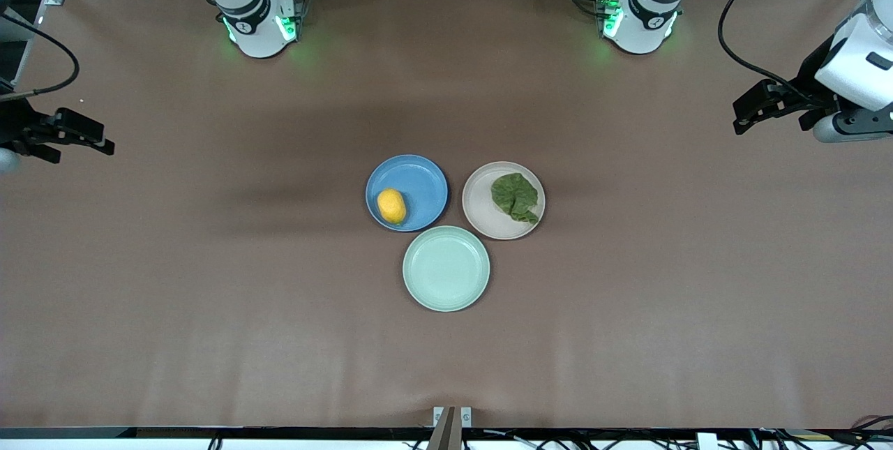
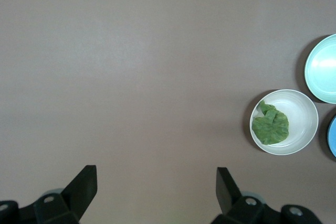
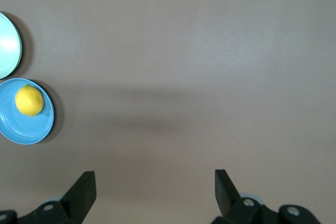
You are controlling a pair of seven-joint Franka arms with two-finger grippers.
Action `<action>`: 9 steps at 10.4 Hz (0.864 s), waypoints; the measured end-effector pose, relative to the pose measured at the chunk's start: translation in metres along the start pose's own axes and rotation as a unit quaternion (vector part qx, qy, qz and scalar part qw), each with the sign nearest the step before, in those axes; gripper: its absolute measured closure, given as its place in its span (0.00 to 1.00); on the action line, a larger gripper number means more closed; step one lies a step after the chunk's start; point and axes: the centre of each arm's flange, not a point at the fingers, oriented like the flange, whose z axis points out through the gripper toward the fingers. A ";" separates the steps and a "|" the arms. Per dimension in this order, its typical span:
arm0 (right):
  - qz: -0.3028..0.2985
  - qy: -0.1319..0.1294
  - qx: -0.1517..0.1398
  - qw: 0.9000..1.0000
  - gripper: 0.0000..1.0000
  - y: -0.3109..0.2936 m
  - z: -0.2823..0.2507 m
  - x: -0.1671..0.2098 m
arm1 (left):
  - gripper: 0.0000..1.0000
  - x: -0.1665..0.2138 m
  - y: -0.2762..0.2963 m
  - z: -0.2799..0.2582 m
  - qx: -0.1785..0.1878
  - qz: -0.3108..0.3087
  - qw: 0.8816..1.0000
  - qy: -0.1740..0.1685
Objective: Place lemon and lettuce in plates
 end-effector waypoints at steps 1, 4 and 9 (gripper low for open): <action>0.006 0.002 0.002 1.000 0.00 0.007 -0.007 -0.007 | 0.00 0.000 0.000 0.000 0.000 0.000 1.000 0.000; 0.008 -0.010 -0.016 1.000 0.00 0.013 -0.026 -0.026 | 0.00 0.000 -0.001 0.002 0.000 -0.001 1.000 -0.002; -0.005 -0.038 -0.027 0.999 0.00 -0.002 -0.043 -0.036 | 0.00 0.002 -0.001 0.008 0.001 0.001 1.000 -0.008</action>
